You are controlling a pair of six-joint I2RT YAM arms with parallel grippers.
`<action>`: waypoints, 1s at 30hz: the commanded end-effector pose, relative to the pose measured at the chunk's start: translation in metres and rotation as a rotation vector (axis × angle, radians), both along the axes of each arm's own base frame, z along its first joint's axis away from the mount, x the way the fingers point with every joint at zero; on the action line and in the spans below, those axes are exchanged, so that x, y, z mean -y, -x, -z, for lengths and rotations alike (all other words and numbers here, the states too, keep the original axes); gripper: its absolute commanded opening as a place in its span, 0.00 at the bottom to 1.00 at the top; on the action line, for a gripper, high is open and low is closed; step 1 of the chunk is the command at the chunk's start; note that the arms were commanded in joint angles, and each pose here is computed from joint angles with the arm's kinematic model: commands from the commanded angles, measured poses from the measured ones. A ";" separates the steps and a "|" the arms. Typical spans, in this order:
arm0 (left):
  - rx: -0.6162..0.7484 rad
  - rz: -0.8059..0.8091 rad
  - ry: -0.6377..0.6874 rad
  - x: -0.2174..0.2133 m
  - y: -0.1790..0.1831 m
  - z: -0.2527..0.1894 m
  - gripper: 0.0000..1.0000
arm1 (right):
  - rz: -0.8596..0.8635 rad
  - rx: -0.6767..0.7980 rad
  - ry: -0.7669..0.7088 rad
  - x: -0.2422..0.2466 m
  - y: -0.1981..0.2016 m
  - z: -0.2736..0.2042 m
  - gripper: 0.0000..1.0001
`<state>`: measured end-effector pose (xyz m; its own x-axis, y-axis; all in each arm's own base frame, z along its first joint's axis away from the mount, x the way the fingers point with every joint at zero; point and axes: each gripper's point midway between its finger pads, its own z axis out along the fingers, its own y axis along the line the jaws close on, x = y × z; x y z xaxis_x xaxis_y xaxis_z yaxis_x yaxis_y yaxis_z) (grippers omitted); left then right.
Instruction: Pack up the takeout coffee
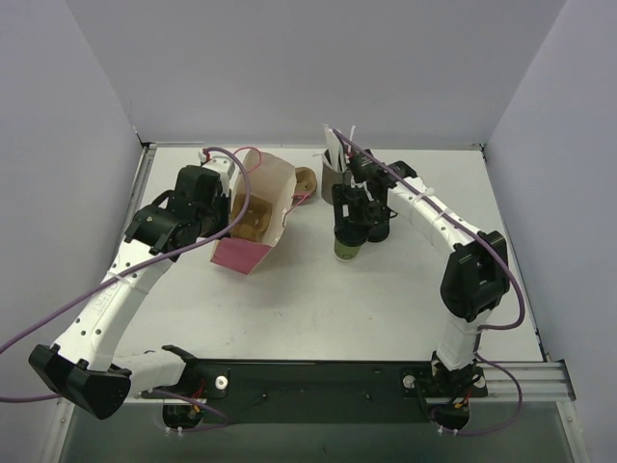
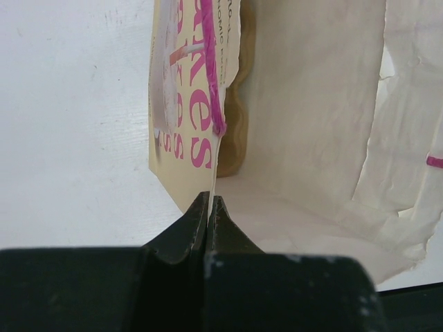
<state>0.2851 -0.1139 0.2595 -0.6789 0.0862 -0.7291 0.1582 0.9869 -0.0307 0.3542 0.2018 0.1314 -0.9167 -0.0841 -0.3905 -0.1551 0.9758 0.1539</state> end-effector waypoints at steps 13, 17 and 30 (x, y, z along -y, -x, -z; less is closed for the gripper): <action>0.106 -0.040 0.046 -0.002 -0.013 -0.032 0.00 | -0.060 0.028 0.188 0.016 0.025 0.003 0.80; 0.109 -0.042 0.048 -0.002 -0.013 -0.033 0.00 | -0.064 0.054 0.198 0.017 0.023 -0.003 0.84; 0.105 -0.039 0.049 -0.001 -0.013 -0.031 0.00 | -0.081 0.051 0.201 0.014 0.026 -0.002 0.91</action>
<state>0.2859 -0.1116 0.2603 -0.6772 0.0739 -0.7321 0.1407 0.9896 -0.0302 0.3365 0.1970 0.1171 -0.8943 -0.2231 -0.3879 -0.2331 0.9722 -0.0217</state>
